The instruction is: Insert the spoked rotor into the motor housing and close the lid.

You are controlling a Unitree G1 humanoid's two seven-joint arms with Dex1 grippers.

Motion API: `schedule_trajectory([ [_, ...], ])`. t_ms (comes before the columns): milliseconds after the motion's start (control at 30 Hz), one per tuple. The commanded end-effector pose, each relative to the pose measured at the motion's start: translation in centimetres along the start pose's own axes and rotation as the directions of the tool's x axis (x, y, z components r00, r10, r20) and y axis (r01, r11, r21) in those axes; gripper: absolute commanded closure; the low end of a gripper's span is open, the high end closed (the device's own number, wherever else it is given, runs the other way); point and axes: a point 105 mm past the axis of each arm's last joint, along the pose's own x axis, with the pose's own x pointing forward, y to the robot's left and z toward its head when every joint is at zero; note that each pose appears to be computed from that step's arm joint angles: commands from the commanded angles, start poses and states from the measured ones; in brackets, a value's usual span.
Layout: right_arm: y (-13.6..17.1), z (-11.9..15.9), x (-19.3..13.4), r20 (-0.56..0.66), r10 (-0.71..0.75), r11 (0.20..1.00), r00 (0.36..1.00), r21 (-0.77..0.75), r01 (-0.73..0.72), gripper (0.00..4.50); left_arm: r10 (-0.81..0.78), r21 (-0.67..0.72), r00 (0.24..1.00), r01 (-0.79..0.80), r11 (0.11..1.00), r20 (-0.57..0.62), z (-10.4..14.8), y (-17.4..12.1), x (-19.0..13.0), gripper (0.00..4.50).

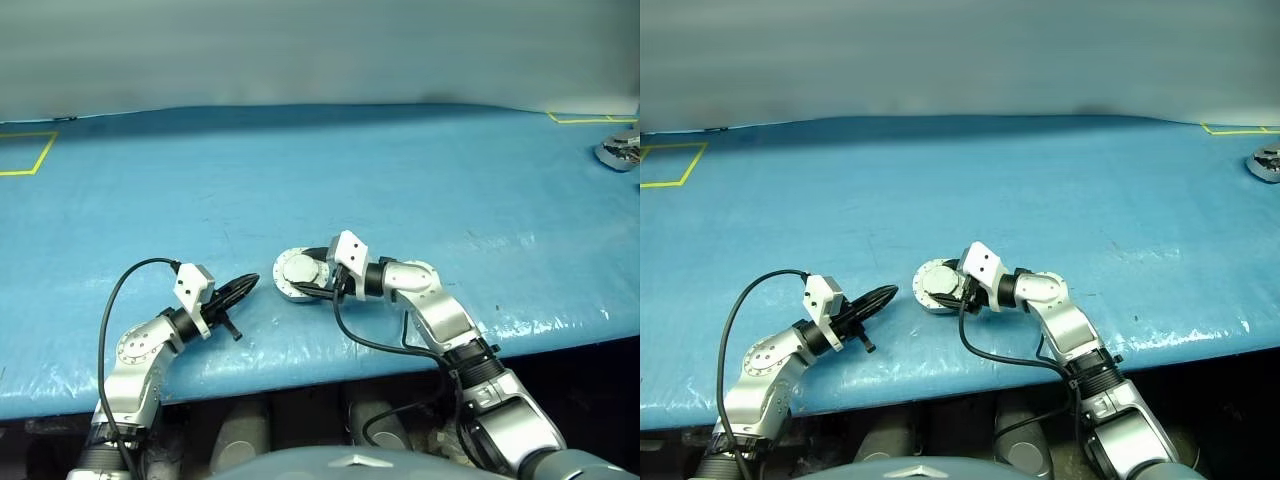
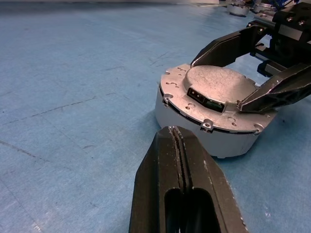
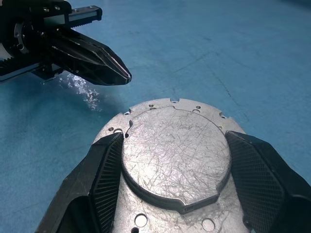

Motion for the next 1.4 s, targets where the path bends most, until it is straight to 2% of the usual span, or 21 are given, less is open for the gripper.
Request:
schedule_trajectory([
  [33, -0.1, 0.7, 0.0, 0.009, 0.021, 0.999, 1.0, -0.033, -0.02, 1.49, -0.002, 0.023, 1.0, 0.001, 1.0, 0.027, 0.6, 0.0, 0.1, 4.5],
  [700, -0.4, -2.4, 0.6, -0.086, 0.016, 1.0, 0.996, 0.008, -0.015, 1.49, 0.011, -0.042, 0.994, -0.007, 0.999, 0.11, 1.9, -0.1, 0.5, 4.5],
  [967, -0.5, -3.4, 0.7, -0.115, 0.013, 0.998, 0.993, 0.058, -0.006, 1.49, 0.004, -0.06, 0.992, 0.004, 0.998, 0.128, 2.3, -0.2, 0.7, 4.5],
  [1100, 0.1, -3.4, 0.6, -0.1, 0.061, 0.991, 0.993, 0.122, -0.049, 1.49, 0.01, -0.075, 0.991, 0.0, 0.997, 0.136, 2.3, -0.2, 0.7, 4.5],
  [1400, -0.2, -3.4, 0.1, -0.167, 0.065, 0.998, 0.984, 0.038, -0.059, 1.49, 0.017, -0.074, 0.991, -0.007, 0.997, 0.13, 2.2, -0.2, 0.6, 4.5],
])
